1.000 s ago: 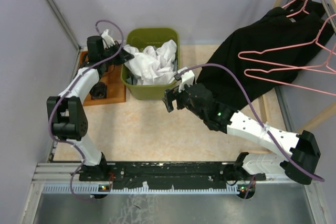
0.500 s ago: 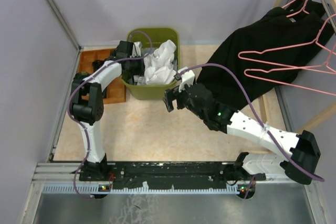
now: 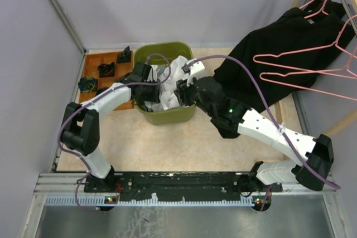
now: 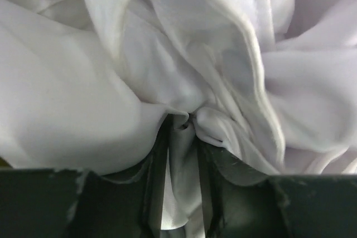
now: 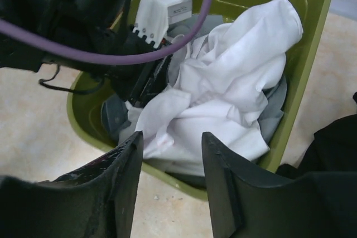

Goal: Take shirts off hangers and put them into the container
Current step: Place the shirt in the bin.

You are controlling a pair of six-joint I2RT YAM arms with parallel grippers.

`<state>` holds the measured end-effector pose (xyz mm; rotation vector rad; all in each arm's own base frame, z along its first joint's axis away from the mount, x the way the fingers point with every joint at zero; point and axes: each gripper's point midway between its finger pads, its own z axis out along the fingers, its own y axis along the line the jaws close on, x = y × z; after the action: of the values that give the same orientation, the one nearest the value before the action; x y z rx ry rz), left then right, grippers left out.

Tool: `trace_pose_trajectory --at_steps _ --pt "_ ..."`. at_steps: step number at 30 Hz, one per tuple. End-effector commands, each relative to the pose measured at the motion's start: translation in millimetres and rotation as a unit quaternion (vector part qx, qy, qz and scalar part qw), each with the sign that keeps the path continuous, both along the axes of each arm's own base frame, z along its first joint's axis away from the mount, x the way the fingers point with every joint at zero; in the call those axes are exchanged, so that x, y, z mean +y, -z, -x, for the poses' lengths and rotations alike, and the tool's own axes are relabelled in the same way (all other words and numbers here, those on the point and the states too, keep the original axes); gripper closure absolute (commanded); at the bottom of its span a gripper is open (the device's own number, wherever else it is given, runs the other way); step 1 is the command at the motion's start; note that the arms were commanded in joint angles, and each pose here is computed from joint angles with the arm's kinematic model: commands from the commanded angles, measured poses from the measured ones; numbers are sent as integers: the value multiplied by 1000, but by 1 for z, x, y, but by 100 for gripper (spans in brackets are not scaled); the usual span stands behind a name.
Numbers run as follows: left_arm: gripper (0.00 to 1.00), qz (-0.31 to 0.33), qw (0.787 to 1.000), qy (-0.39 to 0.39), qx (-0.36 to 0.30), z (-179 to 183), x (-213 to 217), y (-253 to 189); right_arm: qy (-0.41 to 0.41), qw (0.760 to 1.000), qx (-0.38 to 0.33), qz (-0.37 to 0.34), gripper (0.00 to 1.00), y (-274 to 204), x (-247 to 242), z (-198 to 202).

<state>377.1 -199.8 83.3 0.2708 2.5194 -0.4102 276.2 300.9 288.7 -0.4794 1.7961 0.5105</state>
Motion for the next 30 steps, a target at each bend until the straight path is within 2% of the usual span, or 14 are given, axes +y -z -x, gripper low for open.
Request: trace_pose_trajectory --at_steps 1,4,6,10,14,19,21,23,25,30 --pt "61 -4 1000 -12 -1 20 14 -24 4 999 32 -27 56 -9 13 -16" --pt "53 13 999 -20 -43 14 14 -55 -1 999 50 -18 60 2 26 -28" --pt "47 24 997 -34 -67 12 16 -73 6 998 64 -11 66 15 32 -38" --pt "44 44 990 -66 -114 14 24 -96 -2 995 96 1 71 42 50 -53" --pt "40 64 980 -101 -158 23 38 -113 -37 978 189 80 69 105 74 -55" --pt "36 69 967 -142 -202 35 60 -132 -32 939 270 211 66 183 75 -64" --pt "32 69 960 -158 -218 41 70 -139 -20 936 261 234 63 180 71 -73" --pt "29 69 954 -175 -234 48 80 -145 -19 947 229 226 60 153 73 -81" --pt "26 71 945 -191 -256 54 90 -151 -33 962 188 197 58 116 79 -86" --pt "19 58 925 -251 -279 70 120 -132 -27 989 81 117 45 21 79 -94"
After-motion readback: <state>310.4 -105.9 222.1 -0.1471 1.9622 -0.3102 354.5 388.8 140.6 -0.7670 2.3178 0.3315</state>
